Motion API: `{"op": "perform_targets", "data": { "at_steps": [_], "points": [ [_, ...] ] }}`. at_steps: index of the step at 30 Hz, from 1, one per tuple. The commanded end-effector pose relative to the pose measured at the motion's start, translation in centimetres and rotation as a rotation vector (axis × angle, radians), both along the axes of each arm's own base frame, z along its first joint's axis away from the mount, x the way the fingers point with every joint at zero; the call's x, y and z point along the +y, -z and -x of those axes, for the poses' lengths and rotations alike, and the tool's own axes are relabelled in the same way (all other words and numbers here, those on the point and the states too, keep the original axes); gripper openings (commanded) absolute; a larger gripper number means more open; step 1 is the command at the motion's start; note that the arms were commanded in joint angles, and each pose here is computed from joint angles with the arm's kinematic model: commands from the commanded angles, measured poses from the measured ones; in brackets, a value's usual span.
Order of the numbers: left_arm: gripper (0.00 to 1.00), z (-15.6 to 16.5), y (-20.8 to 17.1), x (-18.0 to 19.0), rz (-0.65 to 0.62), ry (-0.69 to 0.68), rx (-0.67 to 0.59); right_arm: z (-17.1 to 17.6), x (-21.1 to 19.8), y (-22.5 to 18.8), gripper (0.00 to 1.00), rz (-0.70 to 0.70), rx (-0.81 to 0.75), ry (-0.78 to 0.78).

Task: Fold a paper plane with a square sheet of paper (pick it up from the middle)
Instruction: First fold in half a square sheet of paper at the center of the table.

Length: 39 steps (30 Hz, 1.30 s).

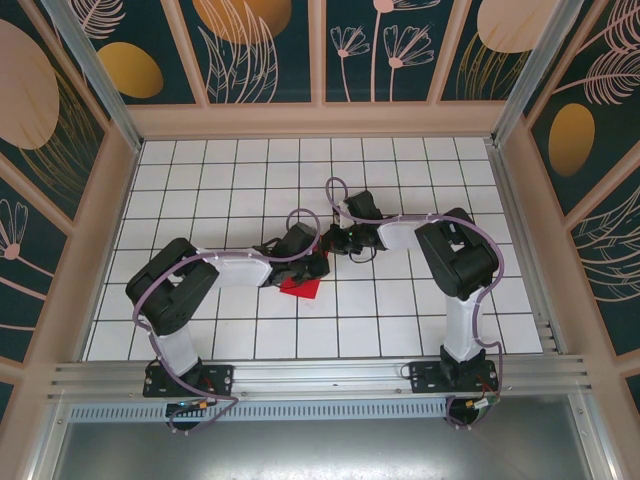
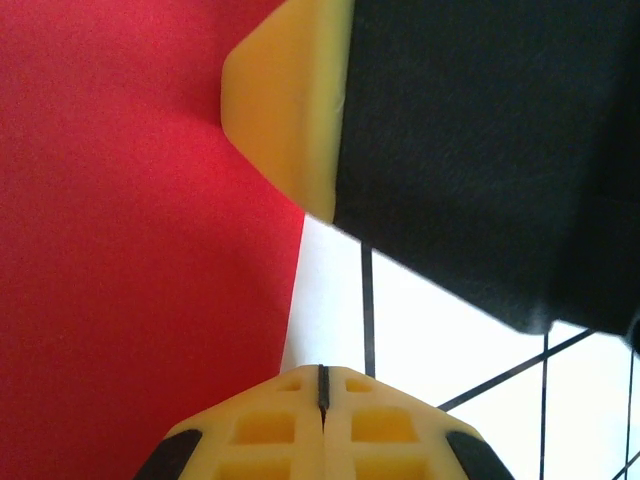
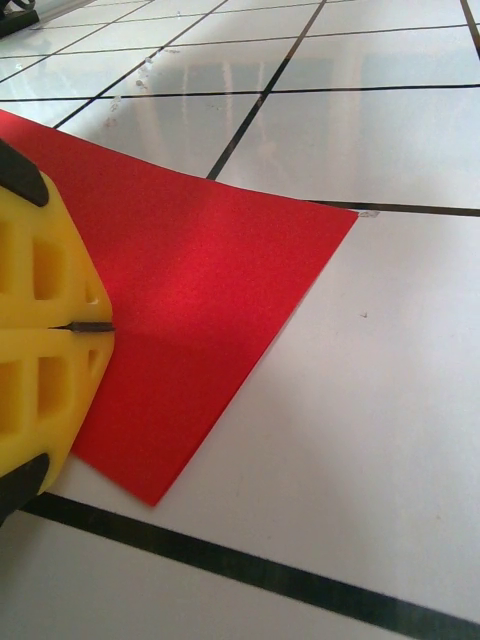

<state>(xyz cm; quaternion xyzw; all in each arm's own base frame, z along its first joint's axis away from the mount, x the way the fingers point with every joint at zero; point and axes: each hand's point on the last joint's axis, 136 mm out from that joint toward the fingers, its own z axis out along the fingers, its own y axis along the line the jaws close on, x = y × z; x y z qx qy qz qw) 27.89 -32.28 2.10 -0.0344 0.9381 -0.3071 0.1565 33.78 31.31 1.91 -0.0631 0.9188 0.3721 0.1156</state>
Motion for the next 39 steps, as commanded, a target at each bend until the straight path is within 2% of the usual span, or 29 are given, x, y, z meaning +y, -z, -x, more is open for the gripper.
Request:
{"op": "perform_targets", "data": {
  "at_steps": [1,8,21,39],
  "points": [
    [0.00,1.0,1.5,0.6,-0.011,0.027,0.029,0.9,-1.3,3.0,0.00,0.074,0.062,0.010],
    [0.00,3.0,2.7,1.5,-0.008,0.063,0.076,1.0,-1.5,3.4,0.00,0.085,0.071,0.014],
    [0.00,5.9,2.2,1.4,0.019,0.164,0.107,1.0,-1.7,3.6,0.00,0.098,0.080,0.021],
    [0.00,9.5,3.0,4.2,0.016,0.113,0.160,1.1,-1.7,3.9,0.00,0.106,0.086,0.021]
  ]
}}
